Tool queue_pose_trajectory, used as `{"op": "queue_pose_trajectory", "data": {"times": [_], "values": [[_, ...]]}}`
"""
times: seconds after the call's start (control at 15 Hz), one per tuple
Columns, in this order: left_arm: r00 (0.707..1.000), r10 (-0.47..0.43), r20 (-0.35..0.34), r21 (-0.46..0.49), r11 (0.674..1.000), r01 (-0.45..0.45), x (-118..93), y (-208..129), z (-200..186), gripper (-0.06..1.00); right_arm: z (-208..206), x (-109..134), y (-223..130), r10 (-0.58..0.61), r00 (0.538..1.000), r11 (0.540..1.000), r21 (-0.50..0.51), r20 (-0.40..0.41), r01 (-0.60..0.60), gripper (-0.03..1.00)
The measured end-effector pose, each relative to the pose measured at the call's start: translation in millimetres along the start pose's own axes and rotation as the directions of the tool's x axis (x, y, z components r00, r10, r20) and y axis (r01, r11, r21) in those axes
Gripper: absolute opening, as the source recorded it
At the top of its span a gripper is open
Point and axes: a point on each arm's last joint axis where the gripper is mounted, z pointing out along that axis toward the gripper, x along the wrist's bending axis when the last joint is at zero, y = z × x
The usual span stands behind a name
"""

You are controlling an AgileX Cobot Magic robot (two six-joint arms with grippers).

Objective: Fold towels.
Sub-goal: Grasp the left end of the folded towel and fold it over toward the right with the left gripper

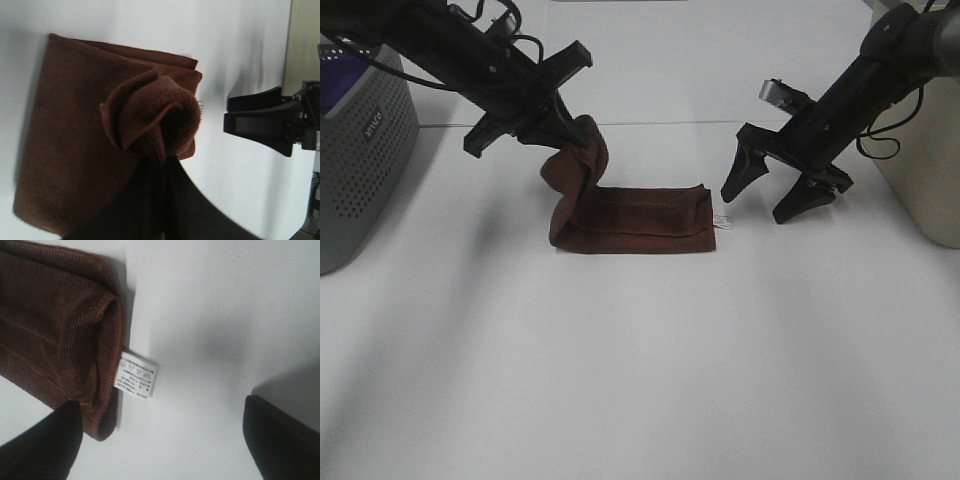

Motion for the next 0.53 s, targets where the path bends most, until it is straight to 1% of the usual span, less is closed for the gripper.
{"op": "queue_pose_trajectory", "data": {"times": [0.13,0.27,0.33,0.4,0.47,0.53], "values": [[1.0,-0.01,0.026,-0.002,1.0,0.01,-7,-5,21,0.04,0,0,0,0.003,1.0,1.0,0.0,0.0,-0.003,0.82],[1.0,0.001,0.03,-0.011,1.0,0.0,-13,-12,44,0.04,0,0,0,0.005,1.0,1.0,0.0,-0.001,-0.005,0.82],[1.0,0.001,0.03,-0.011,1.0,0.0,-13,-12,44,0.04,0,0,0,0.005,1.0,1.0,0.0,-0.001,-0.005,0.82],[0.999,-0.022,0.042,-0.016,1.0,0.022,-16,-19,64,0.07,0,0,0,0.005,1.0,1.0,0.0,-0.001,-0.005,0.82],[0.998,-0.036,0.045,-0.029,0.999,0.037,-16,-21,72,0.12,0,0,0,0.005,1.0,1.0,0.0,-0.001,-0.005,0.82],[0.998,-0.036,0.045,-0.029,0.999,0.037,-16,-21,72,0.12,0,0,0,0.005,1.0,1.0,0.0,-0.001,-0.005,0.82]]}}
